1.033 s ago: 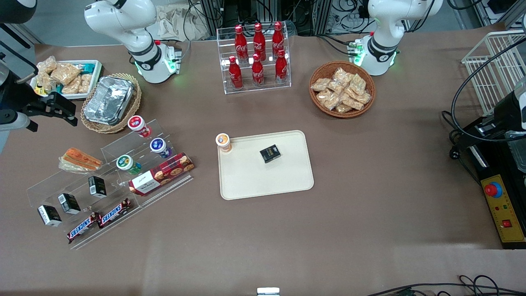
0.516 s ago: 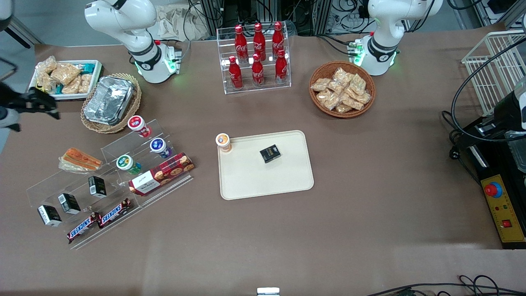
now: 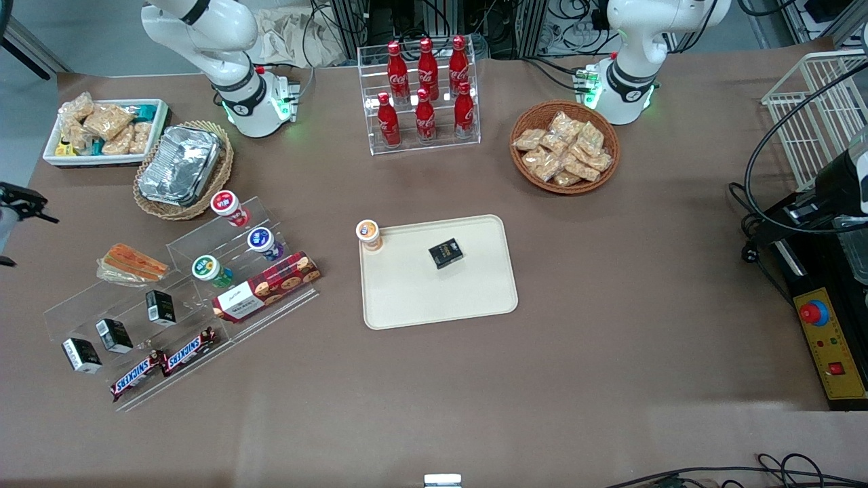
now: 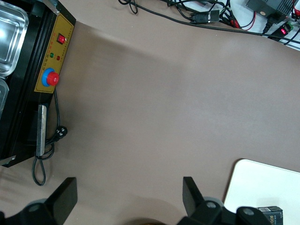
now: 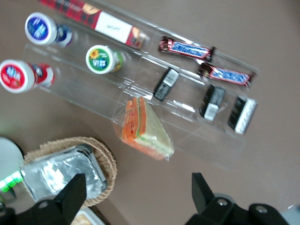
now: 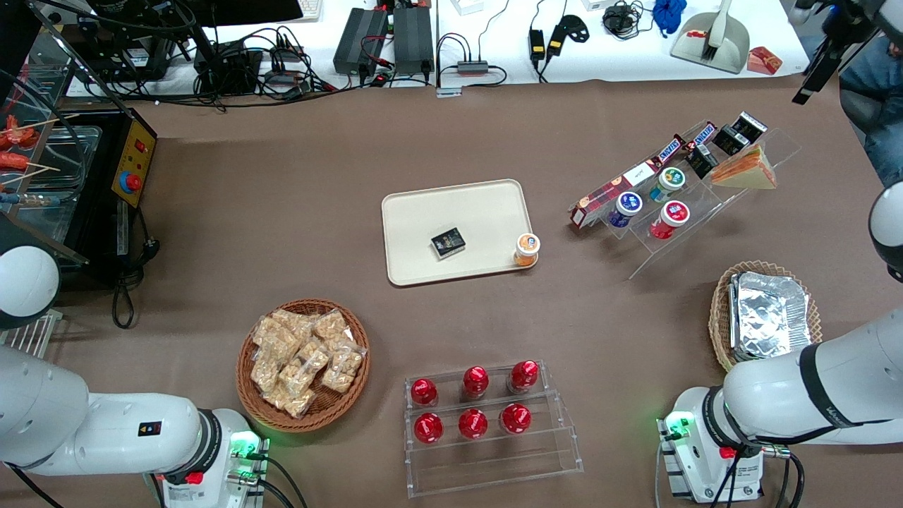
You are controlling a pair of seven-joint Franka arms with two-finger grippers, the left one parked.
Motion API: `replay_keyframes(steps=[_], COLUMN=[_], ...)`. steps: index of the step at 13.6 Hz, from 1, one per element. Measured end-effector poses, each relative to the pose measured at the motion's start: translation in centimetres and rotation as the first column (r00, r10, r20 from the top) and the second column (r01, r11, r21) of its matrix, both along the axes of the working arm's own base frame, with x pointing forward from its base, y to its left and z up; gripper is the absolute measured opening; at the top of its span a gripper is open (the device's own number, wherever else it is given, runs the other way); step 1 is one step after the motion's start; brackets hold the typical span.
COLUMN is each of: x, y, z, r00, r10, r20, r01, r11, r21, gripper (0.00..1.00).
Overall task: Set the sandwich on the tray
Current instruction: 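Move the right gripper down toward the bagged sandwich in the acrylic rack, then close the right gripper on the bagged orange sandwich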
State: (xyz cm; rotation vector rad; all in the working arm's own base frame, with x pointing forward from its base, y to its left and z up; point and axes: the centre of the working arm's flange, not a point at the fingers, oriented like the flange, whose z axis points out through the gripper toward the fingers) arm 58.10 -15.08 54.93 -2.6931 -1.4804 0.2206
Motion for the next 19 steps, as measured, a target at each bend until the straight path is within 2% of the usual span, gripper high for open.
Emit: replay_keyframes(steps=[2,3,7,11,15,19], x=[0.3,0.2,-1.5,-4.4,-5.4,-5.9], y=[0.2,0.4,0.9,-1.2,-2.3,-2.1], z=[-3.6,-5.3,-11.5,-12.9,-14.5,-18.2], r00=[0.996,0.993,0.987,0.981,0.974,0.95], r10=[0.083,0.107,0.163,0.196,0.222,0.286], r20=[-0.041,-0.045,-0.006,-0.005,0.045,0.124], r01=[-0.08,-0.104,-0.162,-0.195,-0.225,-0.291], r11=[0.995,0.993,0.985,0.977,0.972,0.956], r21=[0.054,0.064,0.066,0.085,0.067,0.022], gripper=[1.0,1.0,1.0,1.0,1.0,1.0])
